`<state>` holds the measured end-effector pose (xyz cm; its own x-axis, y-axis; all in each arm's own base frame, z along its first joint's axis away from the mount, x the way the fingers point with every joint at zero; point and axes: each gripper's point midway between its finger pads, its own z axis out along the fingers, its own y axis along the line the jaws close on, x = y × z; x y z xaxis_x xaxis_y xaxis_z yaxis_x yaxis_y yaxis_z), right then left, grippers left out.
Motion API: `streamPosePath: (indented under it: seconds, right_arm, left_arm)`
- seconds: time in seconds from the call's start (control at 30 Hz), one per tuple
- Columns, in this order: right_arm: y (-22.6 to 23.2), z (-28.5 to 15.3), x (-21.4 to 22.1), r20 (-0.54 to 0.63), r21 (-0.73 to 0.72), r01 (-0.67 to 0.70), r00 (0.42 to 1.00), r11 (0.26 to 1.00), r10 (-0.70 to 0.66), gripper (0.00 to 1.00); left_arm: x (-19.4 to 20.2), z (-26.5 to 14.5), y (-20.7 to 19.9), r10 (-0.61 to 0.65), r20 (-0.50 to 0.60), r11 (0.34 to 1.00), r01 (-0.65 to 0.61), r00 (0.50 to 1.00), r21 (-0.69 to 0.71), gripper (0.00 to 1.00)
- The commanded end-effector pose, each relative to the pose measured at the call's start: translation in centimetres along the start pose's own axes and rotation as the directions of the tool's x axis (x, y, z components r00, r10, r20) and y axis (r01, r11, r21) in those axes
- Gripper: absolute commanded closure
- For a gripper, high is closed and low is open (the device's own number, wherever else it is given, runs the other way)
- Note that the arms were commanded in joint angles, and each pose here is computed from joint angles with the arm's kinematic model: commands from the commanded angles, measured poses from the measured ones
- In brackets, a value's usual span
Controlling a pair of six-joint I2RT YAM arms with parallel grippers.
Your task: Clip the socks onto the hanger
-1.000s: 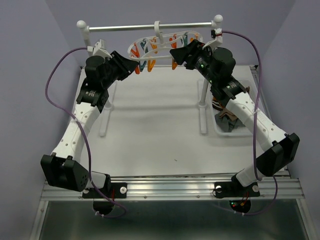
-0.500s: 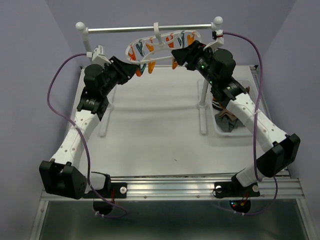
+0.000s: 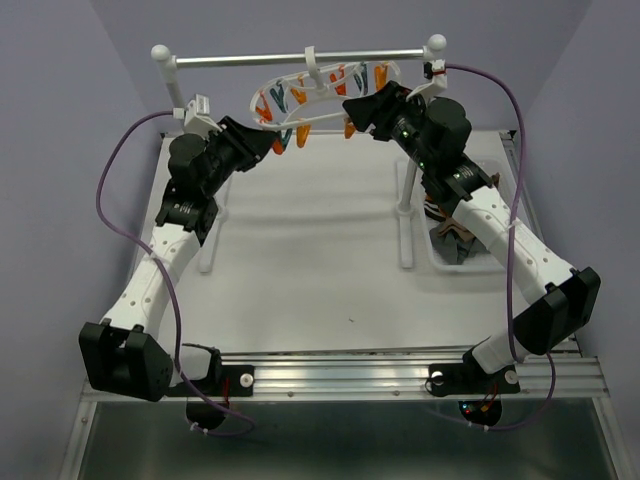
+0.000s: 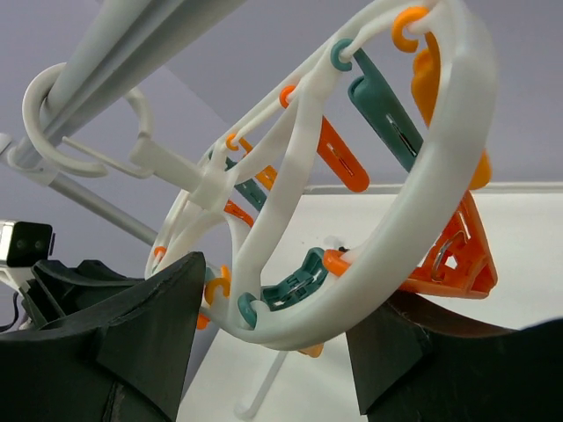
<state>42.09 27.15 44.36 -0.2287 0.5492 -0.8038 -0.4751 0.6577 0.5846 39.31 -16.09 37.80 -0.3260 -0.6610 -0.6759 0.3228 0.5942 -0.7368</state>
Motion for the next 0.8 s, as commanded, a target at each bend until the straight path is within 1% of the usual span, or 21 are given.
streamPosePath:
  seconds: [0.0, 0.03, 0.07, 0.1, 0.2, 0.33, 0.37, 0.4, 0.47, 0.5, 0.53, 0.57, 0.6, 0.67, 0.7, 0.77]
  right_arm:
    - [-0.8, -0.2, 0.3, -0.017, 0.030, 0.049, 0.999, 0.998, -0.048, 0.34]
    - [-0.8, -0.2, 0.3, -0.015, 0.031, 0.049, 0.999, 0.998, -0.048, 0.36]
    - [-1.0, -0.2, 0.3, -0.015, 0.036, 0.055, 0.998, 0.998, -0.054, 0.42]
    - [-1.0, -0.2, 0.3, -0.014, 0.038, 0.055, 0.998, 0.998, -0.054, 0.42]
    - [-1.3, -0.1, 0.5, -0.016, 0.046, 0.055, 0.998, 0.997, -0.054, 0.42]
    - [-1.3, 0.2, 0.6, -0.019, 0.044, 0.049, 0.999, 0.998, -0.048, 0.41]
    - [-1.3, 0.3, 0.6, -0.020, 0.043, 0.049, 0.999, 0.998, -0.048, 0.41]
    - [-1.3, 0.3, 0.7, -0.023, 0.041, 0.049, 0.999, 0.998, -0.048, 0.41]
    - [-1.3, 0.3, 0.5, -0.017, 0.045, 0.055, 0.998, 0.997, -0.054, 0.41]
    - [-1.4, 0.3, 0.6, -0.024, 0.051, 0.055, 0.998, 0.997, -0.054, 0.41]
    - [-1.3, 0.2, 0.5, -0.025, 0.052, 0.055, 0.998, 0.997, -0.054, 0.41]
    - [-1.3, 0.2, 0.5, -0.024, 0.053, 0.057, 0.998, 0.997, -0.055, 0.38]
    - [-1.8, 0.1, 1.2, -0.062, 0.074, 0.069, 0.996, 0.995, -0.065, 0.25]
    - [-2.3, -0.2, 1.9, -0.108, 0.085, 0.094, 0.991, 0.992, -0.085, 0.15]
    - [-2.9, -0.4, 3.0, -0.143, 0.099, 0.095, 0.986, 0.990, -0.081, 0.10]
    - [-3.2, -0.6, 3.6, -0.175, 0.097, 0.119, 0.979, 0.988, -0.101, 0.00]
  left_arm:
    - [-0.1, 0.7, 0.0, 0.017, -0.029, 1.000, -0.017, 0.999, 0.004, 1.00]
    - [-0.3, 0.7, 0.3, 0.023, -0.021, 1.000, -0.023, 1.000, -0.014, 1.00]
    - [-0.6, 0.7, 0.4, 0.035, -0.011, 0.999, -0.036, 0.999, -0.029, 1.00]
    - [-0.8, 0.6, 1.3, 0.040, -0.001, 0.996, -0.040, 0.999, -0.079, 1.00]
    - [-0.9, 0.5, 1.8, 0.062, 0.009, 0.993, -0.061, 0.998, -0.101, 1.00]
    - [0.1, 1.2, 1.6, 0.089, -0.043, 0.995, -0.091, 0.995, -0.048, 1.00]
    - [0.3, 1.4, 1.6, 0.079, -0.050, 0.996, -0.081, 0.996, -0.045, 1.00]
    - [0.8, 1.6, 1.5, 0.105, -0.076, 0.994, -0.107, 0.992, -0.021, 1.00]
    - [0.6, 1.5, 1.6, 0.065, -0.066, 0.996, -0.069, 0.996, -0.051, 1.00]
    - [0.4, 1.4, 1.6, 0.085, -0.059, 0.995, -0.088, 0.995, -0.052, 1.00]
    - [0.2, 1.2, 1.6, 0.071, -0.050, 0.995, -0.074, 0.996, -0.073, 1.00]
    - [-0.6, 1.0, 1.1, 0.084, -0.031, 0.993, -0.086, 0.996, -0.075, 1.00]
    - [-1.4, 0.6, 1.9, 0.070, 0.003, 0.987, -0.069, 0.998, -0.146, 1.00]
    - [-1.8, 0.1, 1.3, 0.080, 0.017, 0.987, -0.077, 0.997, -0.143, 1.00]
    - [-1.9, -0.1, 1.5, 0.067, 0.023, 0.986, -0.062, 0.998, -0.153, 1.00]
    - [-1.8, -0.2, 1.5, 0.047, 0.032, 0.987, -0.041, 0.998, -0.156, 1.00]
